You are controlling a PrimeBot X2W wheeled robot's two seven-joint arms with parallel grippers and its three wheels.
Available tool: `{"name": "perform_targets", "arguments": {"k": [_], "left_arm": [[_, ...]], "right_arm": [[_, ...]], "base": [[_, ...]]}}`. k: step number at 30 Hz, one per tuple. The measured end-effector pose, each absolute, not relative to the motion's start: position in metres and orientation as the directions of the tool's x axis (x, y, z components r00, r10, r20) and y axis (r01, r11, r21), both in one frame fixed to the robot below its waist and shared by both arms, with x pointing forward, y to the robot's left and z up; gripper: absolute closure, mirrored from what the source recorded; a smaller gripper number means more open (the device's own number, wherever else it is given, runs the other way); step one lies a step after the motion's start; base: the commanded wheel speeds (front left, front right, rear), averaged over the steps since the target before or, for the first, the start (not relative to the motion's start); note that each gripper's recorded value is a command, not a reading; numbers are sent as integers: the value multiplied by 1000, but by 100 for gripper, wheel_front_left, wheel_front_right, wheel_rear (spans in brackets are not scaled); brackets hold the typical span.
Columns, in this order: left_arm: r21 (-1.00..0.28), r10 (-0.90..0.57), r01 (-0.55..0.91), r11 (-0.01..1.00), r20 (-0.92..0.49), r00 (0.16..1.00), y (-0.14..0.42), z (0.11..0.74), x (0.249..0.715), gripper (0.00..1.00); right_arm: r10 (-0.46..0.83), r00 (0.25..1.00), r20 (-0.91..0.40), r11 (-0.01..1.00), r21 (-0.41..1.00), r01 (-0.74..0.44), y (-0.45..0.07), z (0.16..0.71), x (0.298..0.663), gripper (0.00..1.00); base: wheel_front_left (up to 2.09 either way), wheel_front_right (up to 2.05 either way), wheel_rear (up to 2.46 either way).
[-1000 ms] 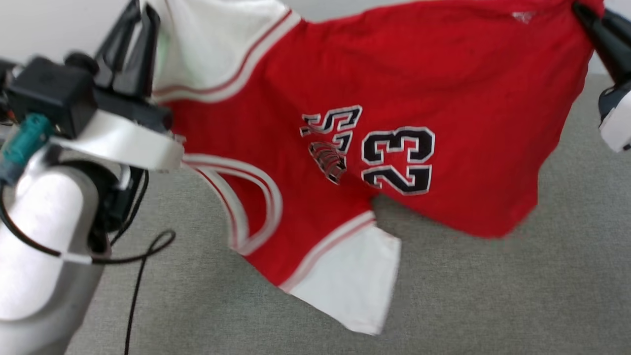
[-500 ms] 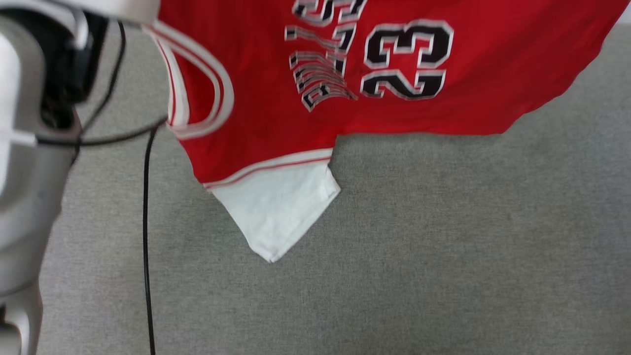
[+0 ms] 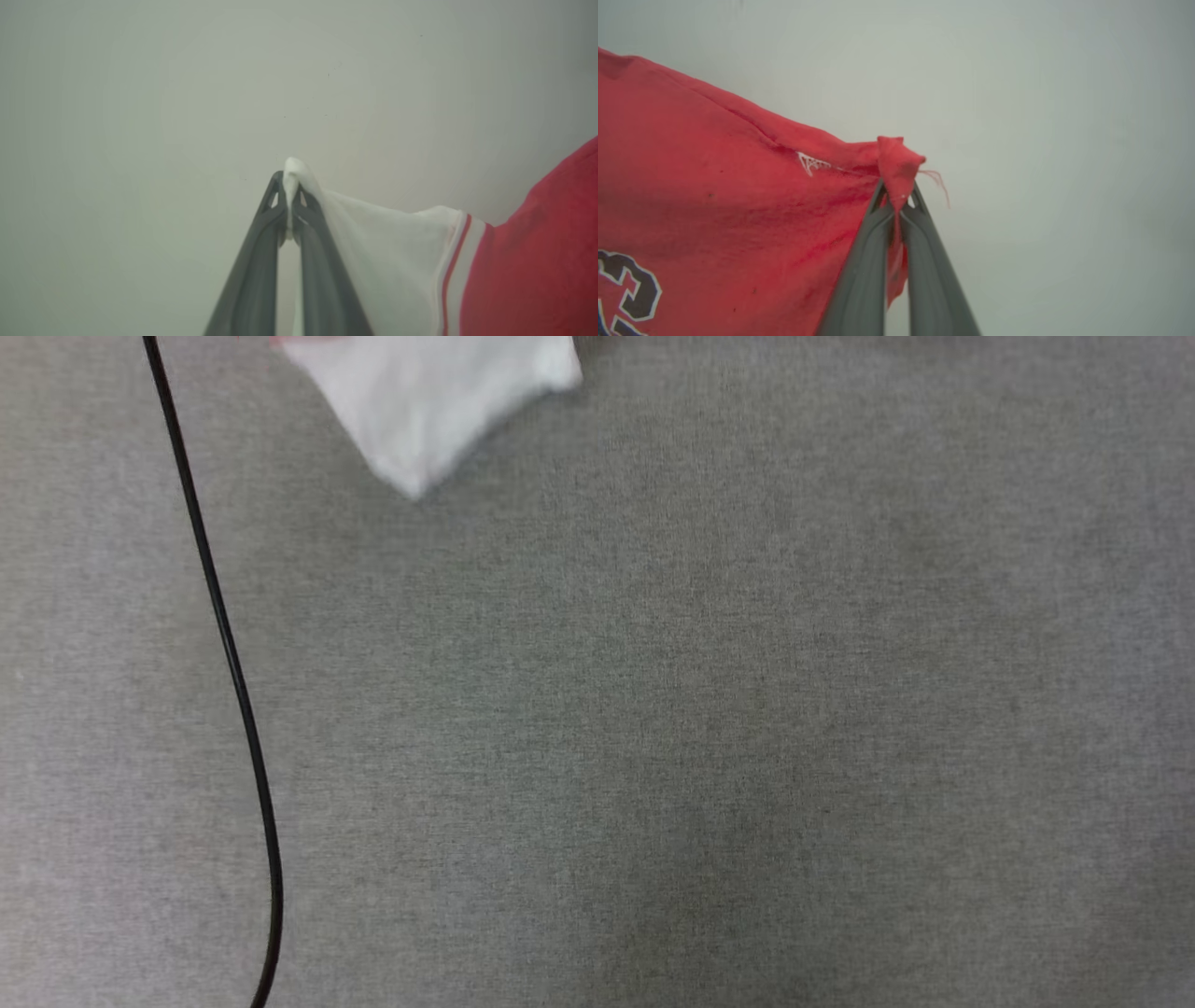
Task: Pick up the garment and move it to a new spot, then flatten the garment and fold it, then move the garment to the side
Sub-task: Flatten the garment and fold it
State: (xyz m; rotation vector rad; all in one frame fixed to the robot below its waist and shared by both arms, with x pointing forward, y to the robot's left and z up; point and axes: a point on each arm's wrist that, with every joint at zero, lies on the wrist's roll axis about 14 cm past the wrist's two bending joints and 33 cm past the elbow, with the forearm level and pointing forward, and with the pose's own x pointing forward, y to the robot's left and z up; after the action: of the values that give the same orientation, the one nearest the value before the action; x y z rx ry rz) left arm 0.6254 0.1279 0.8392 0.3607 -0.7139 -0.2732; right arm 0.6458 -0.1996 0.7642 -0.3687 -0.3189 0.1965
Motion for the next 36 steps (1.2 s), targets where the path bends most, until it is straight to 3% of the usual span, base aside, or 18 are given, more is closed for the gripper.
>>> {"name": "perform_targets", "arguments": {"k": [9, 19, 28, 36], "left_arm": [[416, -355, 108, 903, 582, 732, 129, 840, 663, 100], [383, -341, 157, 910, 479, 809, 142, 769, 702, 100], [316, -341, 230, 921, 360, 869, 153, 680, 692, 100], [240, -302, 243, 940, 252, 919, 167, 610, 638, 100]], "right_arm": [[215, 930, 300, 923, -373, -93, -207, 774, 684, 100], [242, 955, 171, 919, -356, -169, -198, 696, 715, 100], [311, 950, 40, 913, -292, -286, -186, 615, 695, 100], [373, 927, -42, 903, -213, -373, -175, 566, 647, 100]], "base": [[0, 0, 0], [0, 0, 0], [0, 0, 0], [0, 0, 0]]}}
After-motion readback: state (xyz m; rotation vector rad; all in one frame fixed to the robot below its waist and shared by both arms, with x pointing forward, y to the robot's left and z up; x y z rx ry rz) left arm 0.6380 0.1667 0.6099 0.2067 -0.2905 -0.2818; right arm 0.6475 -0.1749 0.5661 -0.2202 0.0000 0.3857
